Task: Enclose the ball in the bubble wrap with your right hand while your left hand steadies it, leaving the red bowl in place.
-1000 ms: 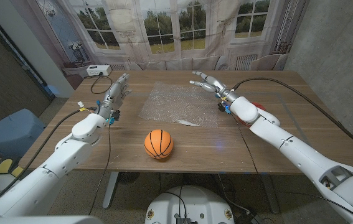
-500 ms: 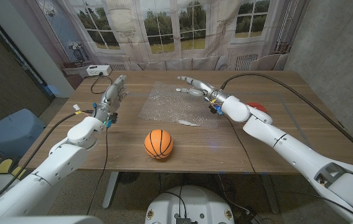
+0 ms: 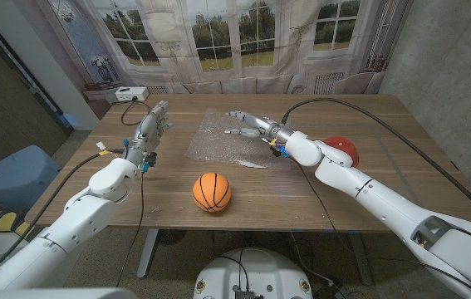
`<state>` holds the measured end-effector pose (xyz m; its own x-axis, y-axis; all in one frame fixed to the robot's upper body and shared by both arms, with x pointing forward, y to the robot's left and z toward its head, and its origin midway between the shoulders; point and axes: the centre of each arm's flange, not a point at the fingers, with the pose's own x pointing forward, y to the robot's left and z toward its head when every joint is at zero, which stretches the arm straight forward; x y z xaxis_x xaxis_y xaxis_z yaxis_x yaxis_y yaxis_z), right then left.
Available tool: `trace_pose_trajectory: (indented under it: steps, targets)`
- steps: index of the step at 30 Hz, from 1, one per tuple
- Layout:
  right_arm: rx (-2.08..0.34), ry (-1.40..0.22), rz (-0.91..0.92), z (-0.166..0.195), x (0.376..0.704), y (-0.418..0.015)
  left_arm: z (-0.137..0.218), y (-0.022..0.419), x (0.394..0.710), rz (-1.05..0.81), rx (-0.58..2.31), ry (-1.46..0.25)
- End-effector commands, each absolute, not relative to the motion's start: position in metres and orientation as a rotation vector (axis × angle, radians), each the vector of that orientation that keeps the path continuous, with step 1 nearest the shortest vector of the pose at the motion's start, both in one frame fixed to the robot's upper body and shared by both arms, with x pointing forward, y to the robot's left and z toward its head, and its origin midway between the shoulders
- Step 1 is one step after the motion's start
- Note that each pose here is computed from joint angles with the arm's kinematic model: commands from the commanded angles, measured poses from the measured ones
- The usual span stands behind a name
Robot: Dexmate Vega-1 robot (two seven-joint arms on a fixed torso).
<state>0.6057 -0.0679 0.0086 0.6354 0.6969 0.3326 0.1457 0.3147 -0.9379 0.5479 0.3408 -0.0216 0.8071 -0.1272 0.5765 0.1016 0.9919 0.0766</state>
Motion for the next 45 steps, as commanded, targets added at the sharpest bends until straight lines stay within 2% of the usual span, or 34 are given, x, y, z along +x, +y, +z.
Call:
trace_pose_trajectory:
  steps: [1,32,41,45]
  targets:
    - [-1.351,-0.814,0.419,-0.010,0.610,-0.044,-0.022,0.339,0.543,-0.130,0.036,-0.635]
    - [-1.564,-0.637,0.409,-0.051,0.654,-0.021,-0.027,0.345,0.537,-0.151,0.031,-0.652]
    - [-1.580,-0.674,0.372,-0.053,0.653,-0.023,-0.026,0.349,0.539,-0.158,0.030,-0.657]
    - [-1.589,-0.739,0.336,-0.055,0.651,-0.024,-0.026,0.350,0.541,-0.162,0.028,-0.657]
